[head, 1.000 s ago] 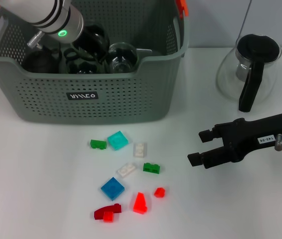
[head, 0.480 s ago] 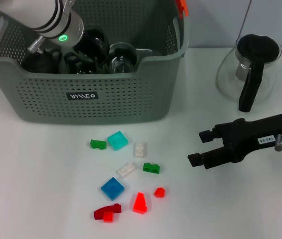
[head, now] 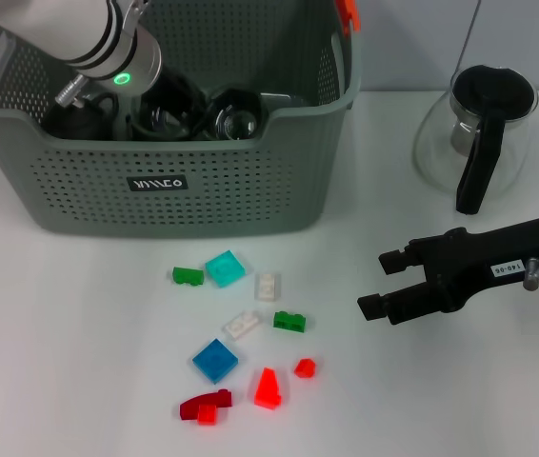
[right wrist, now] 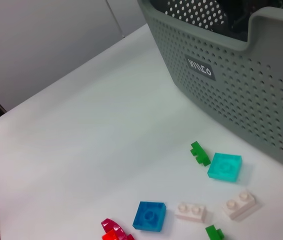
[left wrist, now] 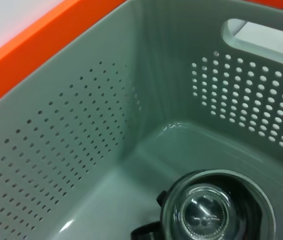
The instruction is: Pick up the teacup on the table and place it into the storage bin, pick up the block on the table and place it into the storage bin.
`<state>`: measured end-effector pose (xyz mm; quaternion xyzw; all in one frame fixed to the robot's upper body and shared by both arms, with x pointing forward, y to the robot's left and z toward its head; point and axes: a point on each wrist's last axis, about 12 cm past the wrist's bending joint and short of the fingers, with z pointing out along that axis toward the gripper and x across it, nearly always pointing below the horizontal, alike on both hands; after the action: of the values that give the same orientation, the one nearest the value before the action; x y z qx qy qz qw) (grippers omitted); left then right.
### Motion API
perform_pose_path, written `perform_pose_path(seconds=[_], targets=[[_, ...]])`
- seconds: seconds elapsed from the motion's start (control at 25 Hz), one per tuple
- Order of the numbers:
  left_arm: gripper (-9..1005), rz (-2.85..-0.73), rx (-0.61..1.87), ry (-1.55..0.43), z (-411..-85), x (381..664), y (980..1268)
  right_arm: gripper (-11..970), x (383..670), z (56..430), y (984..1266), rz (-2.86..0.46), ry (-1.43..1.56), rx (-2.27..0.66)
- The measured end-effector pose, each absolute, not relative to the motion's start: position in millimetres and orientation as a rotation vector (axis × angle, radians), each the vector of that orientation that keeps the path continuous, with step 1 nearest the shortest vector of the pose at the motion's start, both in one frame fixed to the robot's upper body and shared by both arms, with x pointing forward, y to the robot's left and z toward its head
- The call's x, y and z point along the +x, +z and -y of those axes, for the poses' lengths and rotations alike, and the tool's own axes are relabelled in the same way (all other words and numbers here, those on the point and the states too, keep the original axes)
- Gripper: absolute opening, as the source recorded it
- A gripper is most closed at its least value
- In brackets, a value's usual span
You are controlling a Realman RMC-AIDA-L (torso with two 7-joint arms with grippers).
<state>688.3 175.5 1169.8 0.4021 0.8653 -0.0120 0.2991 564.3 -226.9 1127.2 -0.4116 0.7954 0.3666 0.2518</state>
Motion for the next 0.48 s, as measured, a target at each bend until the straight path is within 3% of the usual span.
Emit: perform_pose_path(seconds=[0.16,0.48], targets=[[176,-2.301,1.067,-0.035,-175.7,687.3,1168.6,927,563.8,227.4,1126.7,-2.165,0.998,-1.119],[499,-2.306,1.062,-0.043,-174.5,686.5,1168.8,927,562.9,228.3,1125.8,-2.167,0.999,-1.116]])
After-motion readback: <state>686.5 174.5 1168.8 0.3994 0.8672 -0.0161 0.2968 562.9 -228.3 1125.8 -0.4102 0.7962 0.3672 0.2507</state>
